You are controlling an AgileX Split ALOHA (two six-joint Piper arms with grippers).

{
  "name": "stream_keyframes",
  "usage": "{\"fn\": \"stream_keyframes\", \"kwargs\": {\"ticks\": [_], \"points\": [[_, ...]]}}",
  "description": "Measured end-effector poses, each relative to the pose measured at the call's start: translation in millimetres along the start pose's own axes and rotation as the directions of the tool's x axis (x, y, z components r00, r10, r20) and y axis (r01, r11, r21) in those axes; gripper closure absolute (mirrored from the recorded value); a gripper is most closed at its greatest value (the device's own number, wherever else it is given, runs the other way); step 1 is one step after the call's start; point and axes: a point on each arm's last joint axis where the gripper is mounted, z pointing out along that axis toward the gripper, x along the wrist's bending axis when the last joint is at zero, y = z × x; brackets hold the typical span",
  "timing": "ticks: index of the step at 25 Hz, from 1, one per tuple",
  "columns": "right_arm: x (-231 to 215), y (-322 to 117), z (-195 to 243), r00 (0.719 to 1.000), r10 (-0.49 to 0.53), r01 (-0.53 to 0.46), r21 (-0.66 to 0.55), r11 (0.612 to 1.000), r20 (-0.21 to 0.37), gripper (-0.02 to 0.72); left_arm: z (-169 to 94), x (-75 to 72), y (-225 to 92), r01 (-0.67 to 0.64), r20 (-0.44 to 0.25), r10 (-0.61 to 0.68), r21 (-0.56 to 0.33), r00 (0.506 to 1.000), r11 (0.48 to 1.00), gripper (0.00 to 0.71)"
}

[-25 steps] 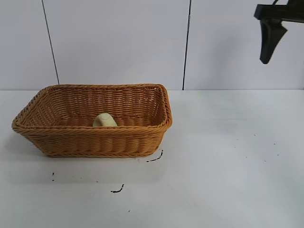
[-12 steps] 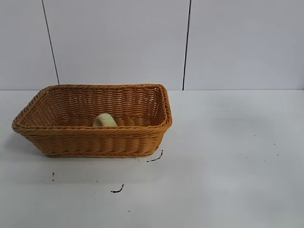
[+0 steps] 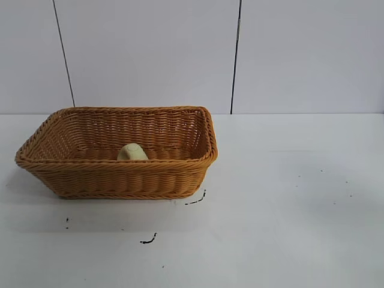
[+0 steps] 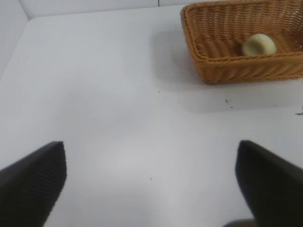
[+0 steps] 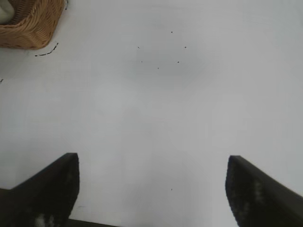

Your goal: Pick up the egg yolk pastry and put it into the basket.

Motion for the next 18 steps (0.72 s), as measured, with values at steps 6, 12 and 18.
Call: {"fn": "stream_keyframes", "kwargs": {"ticks": [6, 12, 18], "points": [[1, -9, -15, 1.0, -0.002, 0.002, -0.112, 0.994, 0.001, 0.099, 0, 0.0, 0, 0.0, 0.0, 0.0, 0.0, 1.0, 1.0, 0.014], [1, -9, -16, 1.0, -0.003, 0.003, -0.119, 0.993, 0.0, 0.099, 0, 0.0, 0, 0.0, 0.0, 0.0, 0.0, 1.0, 1.0, 0.014], [1, -9, -16, 1.0, -0.003, 0.003, -0.119, 0.993, 0.0, 0.099, 0, 0.0, 0, 0.0, 0.0, 0.0, 0.0, 1.0, 1.0, 0.014]]}}
